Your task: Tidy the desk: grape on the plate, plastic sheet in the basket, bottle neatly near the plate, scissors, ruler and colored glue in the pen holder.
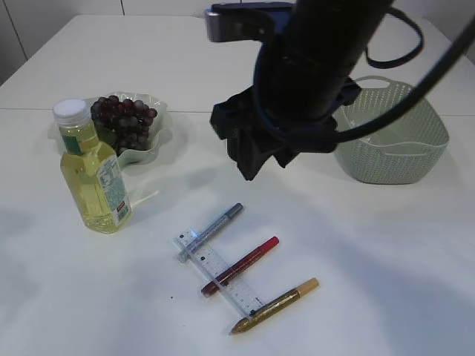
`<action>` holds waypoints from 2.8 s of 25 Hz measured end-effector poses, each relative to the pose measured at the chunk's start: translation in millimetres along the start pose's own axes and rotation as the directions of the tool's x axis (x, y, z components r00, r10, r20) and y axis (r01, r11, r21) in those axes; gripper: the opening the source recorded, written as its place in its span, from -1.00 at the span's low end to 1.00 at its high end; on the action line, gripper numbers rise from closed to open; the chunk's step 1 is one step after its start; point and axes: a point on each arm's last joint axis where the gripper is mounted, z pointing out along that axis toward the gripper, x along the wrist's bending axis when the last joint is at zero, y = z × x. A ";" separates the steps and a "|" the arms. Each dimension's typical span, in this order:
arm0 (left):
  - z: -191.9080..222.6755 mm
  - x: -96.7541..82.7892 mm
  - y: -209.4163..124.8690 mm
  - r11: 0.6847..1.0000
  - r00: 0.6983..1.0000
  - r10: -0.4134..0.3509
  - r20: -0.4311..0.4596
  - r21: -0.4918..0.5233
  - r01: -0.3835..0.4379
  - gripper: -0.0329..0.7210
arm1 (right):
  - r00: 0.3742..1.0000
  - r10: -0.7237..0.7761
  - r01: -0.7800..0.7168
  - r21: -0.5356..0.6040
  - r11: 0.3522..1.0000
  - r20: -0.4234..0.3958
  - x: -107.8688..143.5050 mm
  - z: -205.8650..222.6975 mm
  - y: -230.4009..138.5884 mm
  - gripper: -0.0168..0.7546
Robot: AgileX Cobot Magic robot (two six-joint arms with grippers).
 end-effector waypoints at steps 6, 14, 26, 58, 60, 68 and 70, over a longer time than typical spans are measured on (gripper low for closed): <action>20.9 2.3 -13.1 0.999 1.000 -0.008 -0.005 0.045 0.009 -0.06 | 0.993 -0.095 0.090 0.067 0.994 0.074 19.2 49.5 26.9 0.07; 22.4 2.0 -12.4 0.999 1.000 -0.011 -0.001 0.030 0.011 -0.06 | 0.988 -0.133 0.117 0.191 0.975 0.074 31.1 110.4 30.0 0.18; 22.4 0.5 -12.1 0.999 1.000 -0.022 0.015 0.027 0.021 -0.06 | 0.990 -0.128 0.110 0.255 0.961 0.056 34.3 142.4 27.3 0.38; 22.4 0.1 -8.3 1.000 1.000 -0.023 0.020 -0.015 0.024 -0.06 | 0.990 -0.090 0.057 0.283 0.957 0.104 29.4 205.5 44.5 0.39; 22.4 0.1 -8.3 1.000 1.000 -0.023 0.020 -0.015 0.024 -0.06 | 0.990 -0.090 0.057 0.287 0.956 0.105 29.1 208.3 44.2 0.39; 22.4 0.1 -8.3 1.000 1.000 -0.021 0.020 -0.015 0.022 -0.06 | 0.991 -0.088 0.054 0.289 0.956 0.105 29.0 209.2 43.9 0.09; 22.4 0.1 -8.3 1.000 1.000 -0.021 0.020 -0.015 0.022 -0.06 | 0.991 -0.088 0.054 0.289 0.956 0.105 29.0 209.2 43.9 -0.02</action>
